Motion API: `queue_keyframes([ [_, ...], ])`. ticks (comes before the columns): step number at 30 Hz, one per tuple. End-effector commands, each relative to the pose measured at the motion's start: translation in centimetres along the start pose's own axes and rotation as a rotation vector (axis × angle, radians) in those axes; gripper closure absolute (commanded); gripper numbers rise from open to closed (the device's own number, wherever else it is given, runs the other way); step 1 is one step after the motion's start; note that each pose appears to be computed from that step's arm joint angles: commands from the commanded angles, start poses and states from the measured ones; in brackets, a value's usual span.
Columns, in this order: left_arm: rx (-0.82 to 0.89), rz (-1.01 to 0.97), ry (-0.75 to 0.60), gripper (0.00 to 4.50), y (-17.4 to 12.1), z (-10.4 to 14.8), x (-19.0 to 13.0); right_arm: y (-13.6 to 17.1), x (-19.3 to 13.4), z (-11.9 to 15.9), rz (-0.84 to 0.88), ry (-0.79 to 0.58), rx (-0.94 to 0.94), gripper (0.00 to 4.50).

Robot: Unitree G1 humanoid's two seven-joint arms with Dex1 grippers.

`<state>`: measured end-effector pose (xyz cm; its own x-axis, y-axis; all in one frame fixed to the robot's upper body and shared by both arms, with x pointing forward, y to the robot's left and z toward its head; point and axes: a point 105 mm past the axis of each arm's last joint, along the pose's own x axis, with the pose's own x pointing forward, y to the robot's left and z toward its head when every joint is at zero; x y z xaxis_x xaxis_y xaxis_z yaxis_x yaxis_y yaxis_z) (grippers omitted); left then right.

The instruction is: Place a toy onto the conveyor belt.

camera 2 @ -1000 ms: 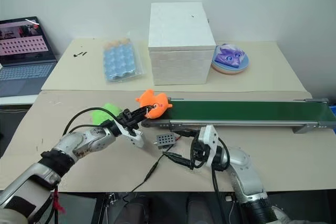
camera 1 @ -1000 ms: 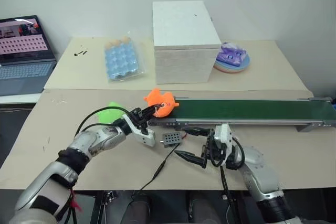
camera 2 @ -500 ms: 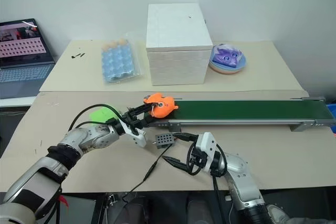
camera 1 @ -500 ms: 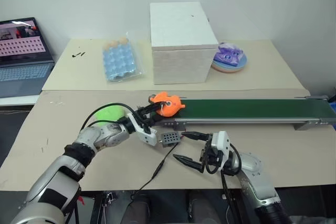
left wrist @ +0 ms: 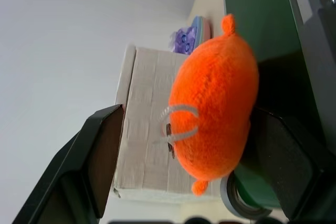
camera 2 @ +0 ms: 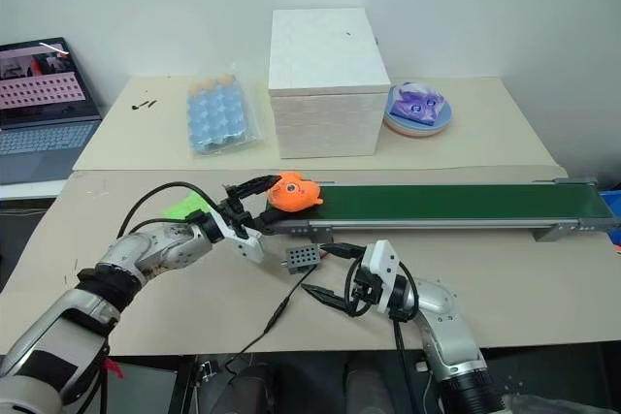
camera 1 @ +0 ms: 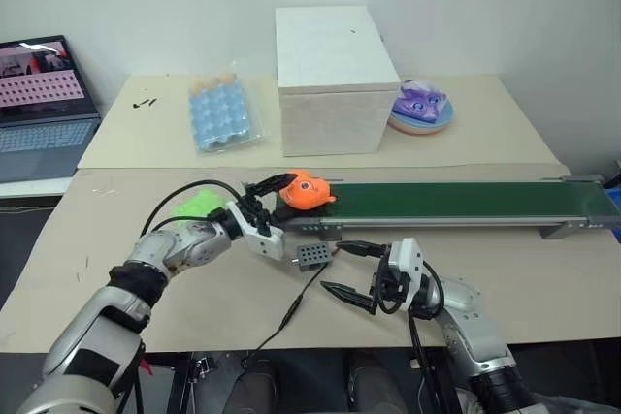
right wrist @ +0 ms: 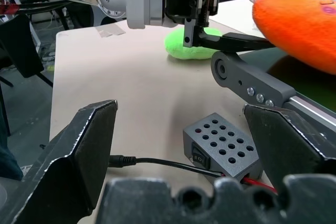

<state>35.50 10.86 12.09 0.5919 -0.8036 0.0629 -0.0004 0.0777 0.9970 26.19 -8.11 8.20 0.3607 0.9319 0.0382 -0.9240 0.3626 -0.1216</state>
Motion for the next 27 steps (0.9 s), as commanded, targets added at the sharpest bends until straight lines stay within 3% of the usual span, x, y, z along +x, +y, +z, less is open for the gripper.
queue_keyframes([
  [1, -0.041, 0.013, -0.008, 0.48, 1.4, 0.0, -0.3, -0.4, 0.1, 0.9, -0.004, -0.027, -0.046, 0.00],
  [9, -0.097, -0.025, -0.056, 0.48, 3.4, 0.9, 0.7, -0.5, 0.2, 0.9, -0.013, -0.032, -0.044, 0.00],
  [18, -0.171, -0.113, -0.065, 0.48, 2.3, 1.3, 2.9, -0.8, 0.3, 1.1, -0.026, -0.044, -0.040, 0.00],
  [23, -0.282, -0.188, -0.056, 0.48, 1.3, 1.4, 1.8, -0.8, 0.2, 1.3, -0.035, -0.044, -0.040, 0.00],
  [27, -0.531, -0.202, -0.045, 0.48, 2.3, 1.8, 0.2, -0.9, 0.1, 1.1, -0.044, -0.040, -0.039, 0.00],
])
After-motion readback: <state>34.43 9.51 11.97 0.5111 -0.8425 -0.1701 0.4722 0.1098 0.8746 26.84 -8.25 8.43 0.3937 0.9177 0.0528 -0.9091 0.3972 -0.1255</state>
